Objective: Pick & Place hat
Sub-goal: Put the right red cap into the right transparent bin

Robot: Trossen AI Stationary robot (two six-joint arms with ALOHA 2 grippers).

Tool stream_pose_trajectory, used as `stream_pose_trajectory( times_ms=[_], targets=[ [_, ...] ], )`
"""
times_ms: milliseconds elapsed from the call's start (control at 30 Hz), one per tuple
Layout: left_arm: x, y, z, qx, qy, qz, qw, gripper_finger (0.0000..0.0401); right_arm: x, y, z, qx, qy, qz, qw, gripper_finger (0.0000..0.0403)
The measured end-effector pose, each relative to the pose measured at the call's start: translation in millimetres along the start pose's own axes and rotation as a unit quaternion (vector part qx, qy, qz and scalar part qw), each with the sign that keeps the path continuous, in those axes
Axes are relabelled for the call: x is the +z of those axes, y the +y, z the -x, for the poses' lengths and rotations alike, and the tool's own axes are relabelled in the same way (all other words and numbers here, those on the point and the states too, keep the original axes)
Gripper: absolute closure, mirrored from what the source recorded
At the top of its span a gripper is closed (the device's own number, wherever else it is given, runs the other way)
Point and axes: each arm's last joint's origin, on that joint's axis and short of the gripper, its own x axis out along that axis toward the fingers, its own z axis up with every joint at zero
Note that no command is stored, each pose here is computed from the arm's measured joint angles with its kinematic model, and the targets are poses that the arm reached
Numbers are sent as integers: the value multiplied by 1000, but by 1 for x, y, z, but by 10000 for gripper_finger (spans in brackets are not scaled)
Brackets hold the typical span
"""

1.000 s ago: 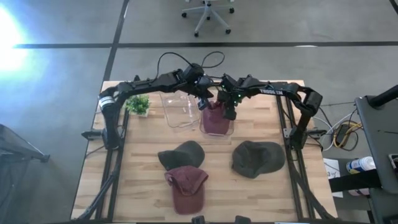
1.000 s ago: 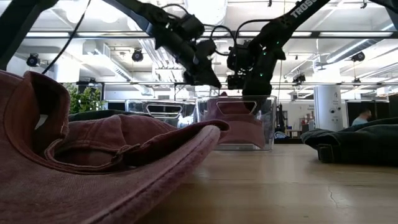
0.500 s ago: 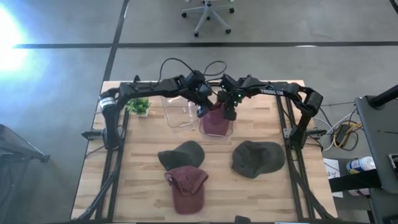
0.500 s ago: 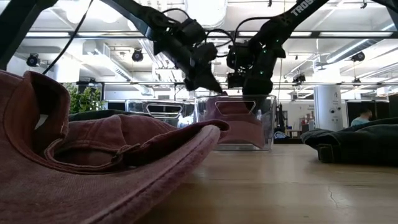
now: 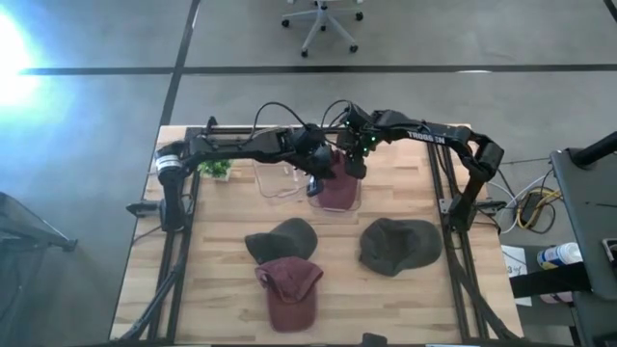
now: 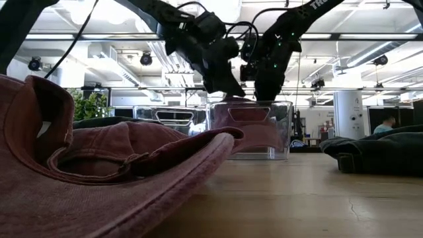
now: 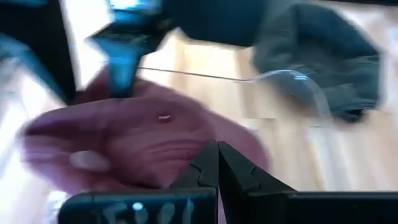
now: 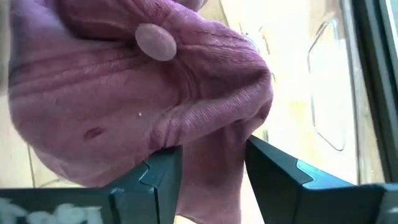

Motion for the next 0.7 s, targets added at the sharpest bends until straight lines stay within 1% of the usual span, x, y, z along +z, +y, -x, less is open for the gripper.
stream_pose_trajectory(
  times_ms=[167, 300, 467, 633, 700],
  targets=[
    [-2, 6, -2, 13, -19, -3, 1000, 401, -3, 1, -3, 4, 5, 5, 1000, 239],
    [-9, 6, -4, 15, -11, 0, 1000, 401, -3, 1, -2, 3, 3, 4, 1000, 239],
    [-17, 7, -8, 32, -7, 2, 999, 401, -1, 6, 22, -1, -9, 2, 1000, 239],
    [-14, 8, -8, 38, -22, -3, 999, 401, -8, 12, 37, 9, 23, -11, 1000, 239],
    [-12, 9, -7, 42, -29, -5, 999, 401, -7, 14, 43, 6, 9, -7, 1000, 239]
  ],
)
